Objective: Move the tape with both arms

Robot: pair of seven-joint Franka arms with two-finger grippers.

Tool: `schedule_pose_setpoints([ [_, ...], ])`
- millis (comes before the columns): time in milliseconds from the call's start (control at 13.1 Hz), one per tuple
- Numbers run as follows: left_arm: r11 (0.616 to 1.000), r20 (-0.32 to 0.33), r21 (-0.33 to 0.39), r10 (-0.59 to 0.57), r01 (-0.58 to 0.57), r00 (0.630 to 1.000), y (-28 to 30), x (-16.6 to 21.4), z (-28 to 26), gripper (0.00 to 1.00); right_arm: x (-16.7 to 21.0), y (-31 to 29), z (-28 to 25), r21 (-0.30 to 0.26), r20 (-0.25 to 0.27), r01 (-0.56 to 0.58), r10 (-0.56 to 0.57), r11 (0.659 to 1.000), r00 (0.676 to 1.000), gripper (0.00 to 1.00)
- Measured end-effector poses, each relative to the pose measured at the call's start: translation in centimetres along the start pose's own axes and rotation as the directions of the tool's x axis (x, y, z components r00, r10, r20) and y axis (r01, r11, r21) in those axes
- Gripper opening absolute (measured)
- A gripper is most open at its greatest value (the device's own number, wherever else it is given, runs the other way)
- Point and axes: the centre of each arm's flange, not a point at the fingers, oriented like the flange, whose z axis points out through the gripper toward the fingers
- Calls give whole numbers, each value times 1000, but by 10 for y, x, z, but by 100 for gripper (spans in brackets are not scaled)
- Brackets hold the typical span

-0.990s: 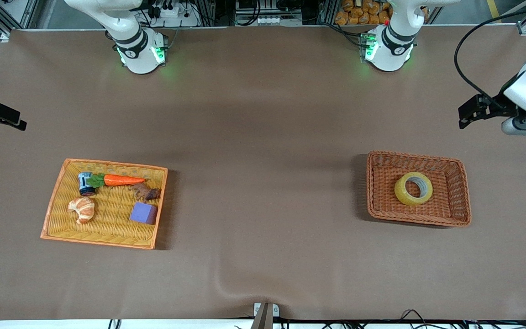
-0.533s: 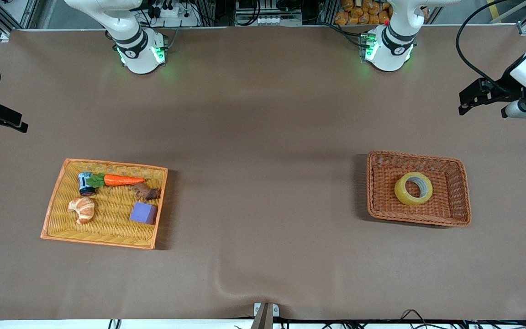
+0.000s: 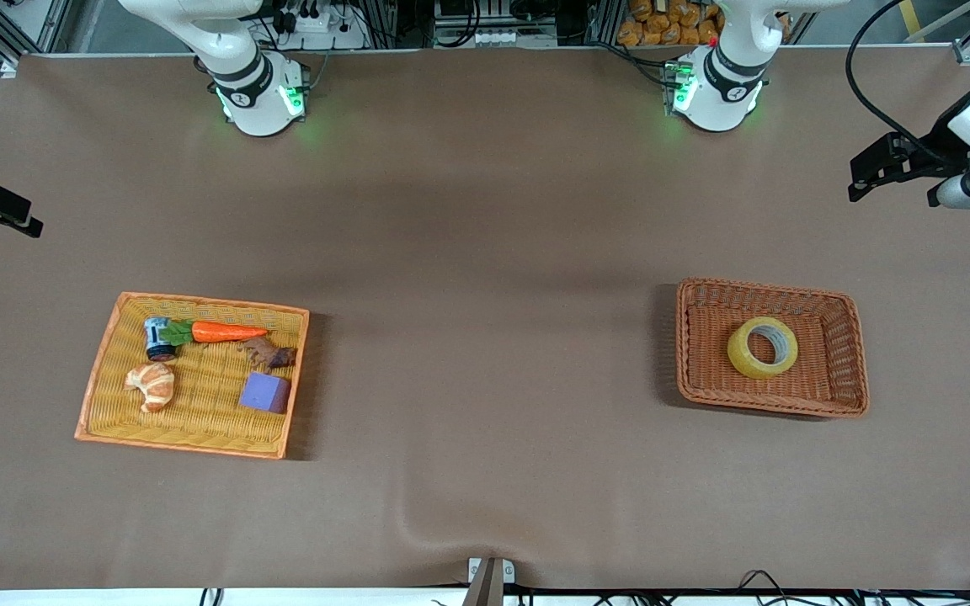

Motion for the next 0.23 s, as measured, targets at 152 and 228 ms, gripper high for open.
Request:
schedule_pose_setpoints([
  [152, 1000, 0, 0, -1, 1, 1000, -1, 0, 0, 100, 0, -1, 5, 1, 6, 2, -2, 1000, 1000, 100],
  [228, 1000, 1, 0, -1, 1, 1000, -1, 0, 0, 100, 0, -1, 6, 1, 6, 1, -1, 1000, 1000, 100],
])
